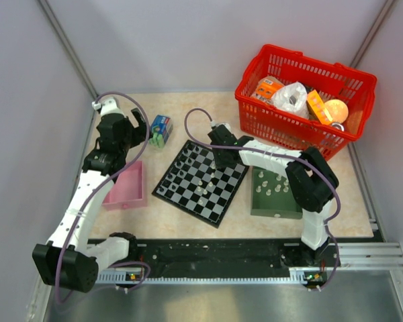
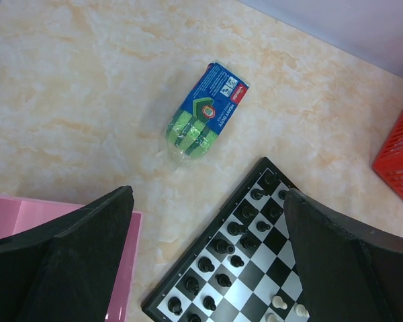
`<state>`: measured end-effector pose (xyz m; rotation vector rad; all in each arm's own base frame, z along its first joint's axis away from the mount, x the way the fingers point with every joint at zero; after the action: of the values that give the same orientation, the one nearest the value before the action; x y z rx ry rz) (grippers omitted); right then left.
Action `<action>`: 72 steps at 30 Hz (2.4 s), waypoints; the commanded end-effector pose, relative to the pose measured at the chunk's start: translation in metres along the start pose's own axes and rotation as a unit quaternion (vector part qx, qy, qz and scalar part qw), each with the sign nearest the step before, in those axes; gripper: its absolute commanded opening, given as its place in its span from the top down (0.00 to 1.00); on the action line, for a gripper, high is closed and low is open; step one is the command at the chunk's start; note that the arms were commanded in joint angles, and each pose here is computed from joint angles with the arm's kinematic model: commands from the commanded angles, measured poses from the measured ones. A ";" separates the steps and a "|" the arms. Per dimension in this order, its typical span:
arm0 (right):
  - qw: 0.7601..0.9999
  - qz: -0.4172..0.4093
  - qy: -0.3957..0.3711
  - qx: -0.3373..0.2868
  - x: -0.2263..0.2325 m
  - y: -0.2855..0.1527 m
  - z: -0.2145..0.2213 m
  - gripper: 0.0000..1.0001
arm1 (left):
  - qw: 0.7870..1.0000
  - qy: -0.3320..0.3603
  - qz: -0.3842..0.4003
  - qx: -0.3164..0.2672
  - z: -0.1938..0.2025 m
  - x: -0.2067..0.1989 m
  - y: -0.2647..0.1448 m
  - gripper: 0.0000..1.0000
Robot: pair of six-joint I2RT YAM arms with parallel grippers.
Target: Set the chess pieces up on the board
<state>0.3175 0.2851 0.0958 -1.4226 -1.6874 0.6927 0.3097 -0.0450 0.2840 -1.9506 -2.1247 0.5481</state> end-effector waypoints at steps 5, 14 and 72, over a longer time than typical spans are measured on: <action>1.000 -0.005 -0.011 -0.027 0.010 -0.002 -0.016 0.75 | 1.000 -0.006 0.014 -0.024 -0.008 -0.003 0.004 0.01; 0.999 0.001 -0.016 -0.036 0.004 -0.006 -0.020 0.93 | 0.999 -0.011 0.026 -0.023 -0.009 -0.006 0.006 0.01; 0.997 0.053 0.020 -0.055 -0.042 -0.021 -0.026 0.88 | 0.999 -0.015 0.039 -0.020 -0.001 -0.007 0.008 0.01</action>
<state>0.3258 0.2368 0.0966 -1.6126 -1.6137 0.7096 0.3141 -0.0514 0.2712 -2.0170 -2.0645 0.5913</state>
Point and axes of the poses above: each gripper's point midway between its finger pads, its own y axis out along the fingers, its own x axis along the line the jaws close on, z = x × y, the point moved 5 cm from there along -y, back along the fingers, and after that the axes turned 15 degrees about y, right-handed, at the moved point
